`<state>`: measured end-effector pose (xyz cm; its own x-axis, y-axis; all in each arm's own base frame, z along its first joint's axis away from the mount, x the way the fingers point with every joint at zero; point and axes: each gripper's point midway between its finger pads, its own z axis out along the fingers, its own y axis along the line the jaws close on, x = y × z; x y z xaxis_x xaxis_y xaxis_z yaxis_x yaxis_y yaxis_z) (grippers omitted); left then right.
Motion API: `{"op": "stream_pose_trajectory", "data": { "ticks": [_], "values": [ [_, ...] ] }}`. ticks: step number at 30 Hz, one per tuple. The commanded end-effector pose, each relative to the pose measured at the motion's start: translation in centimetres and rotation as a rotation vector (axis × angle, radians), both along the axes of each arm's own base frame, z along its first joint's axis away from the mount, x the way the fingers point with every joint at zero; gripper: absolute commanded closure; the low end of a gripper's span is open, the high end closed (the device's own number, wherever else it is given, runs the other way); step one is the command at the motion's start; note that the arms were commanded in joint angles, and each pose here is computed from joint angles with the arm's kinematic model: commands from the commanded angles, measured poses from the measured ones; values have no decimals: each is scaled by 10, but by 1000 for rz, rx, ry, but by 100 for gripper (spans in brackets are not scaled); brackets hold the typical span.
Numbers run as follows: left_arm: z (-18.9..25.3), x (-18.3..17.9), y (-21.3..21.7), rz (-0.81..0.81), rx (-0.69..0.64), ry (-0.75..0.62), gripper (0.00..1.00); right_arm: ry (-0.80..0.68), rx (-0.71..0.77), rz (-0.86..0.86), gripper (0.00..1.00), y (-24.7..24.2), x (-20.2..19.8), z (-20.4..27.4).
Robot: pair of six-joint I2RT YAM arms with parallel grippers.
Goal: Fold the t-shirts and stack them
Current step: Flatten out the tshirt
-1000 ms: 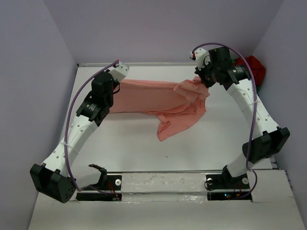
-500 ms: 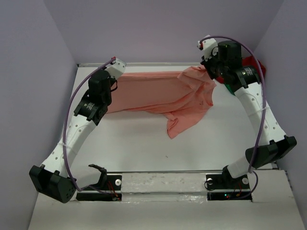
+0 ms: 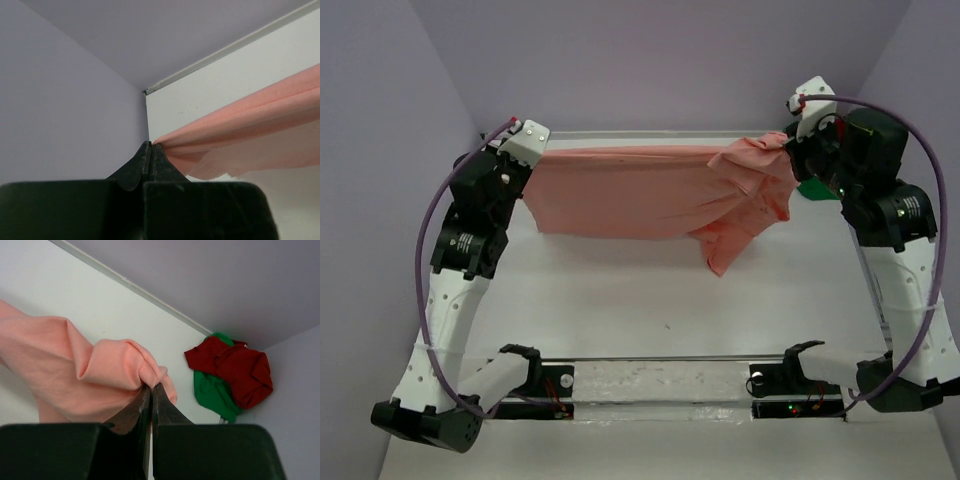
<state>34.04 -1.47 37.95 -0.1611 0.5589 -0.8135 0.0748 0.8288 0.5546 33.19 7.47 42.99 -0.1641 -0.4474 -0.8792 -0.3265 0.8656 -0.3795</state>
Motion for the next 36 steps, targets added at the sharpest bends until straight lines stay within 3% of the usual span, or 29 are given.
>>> {"op": "stream_pose_trajectory", "data": {
  "ticks": [1, 6, 10, 18, 23, 32, 36],
  "values": [
    [43, -33, 4, -74, -86, -91, 100, -111, 57, -75, 100, -29, -23, 38],
    [58, -49, -4, -165, -143, -112, 100, -144, 92, -53, 100, -26, -26, 57],
    [58, -35, 1, -138, -124, -112, 100, -135, 72, -62, 100, -24, 3, 54],
    [38, 39, 7, -59, -99, -95, 100, -99, -17, -90, 100, -12, 112, 3],
    [39, 80, 21, 55, -117, -148, 100, -96, -17, -98, 100, -4, 156, -7],
    [109, 75, 34, 144, -233, -319, 100, -251, 17, -93, 100, -3, 157, 56],
    [103, 68, 28, 102, -212, -298, 100, -261, 45, -82, 100, -4, 134, 64]
  ]
}}
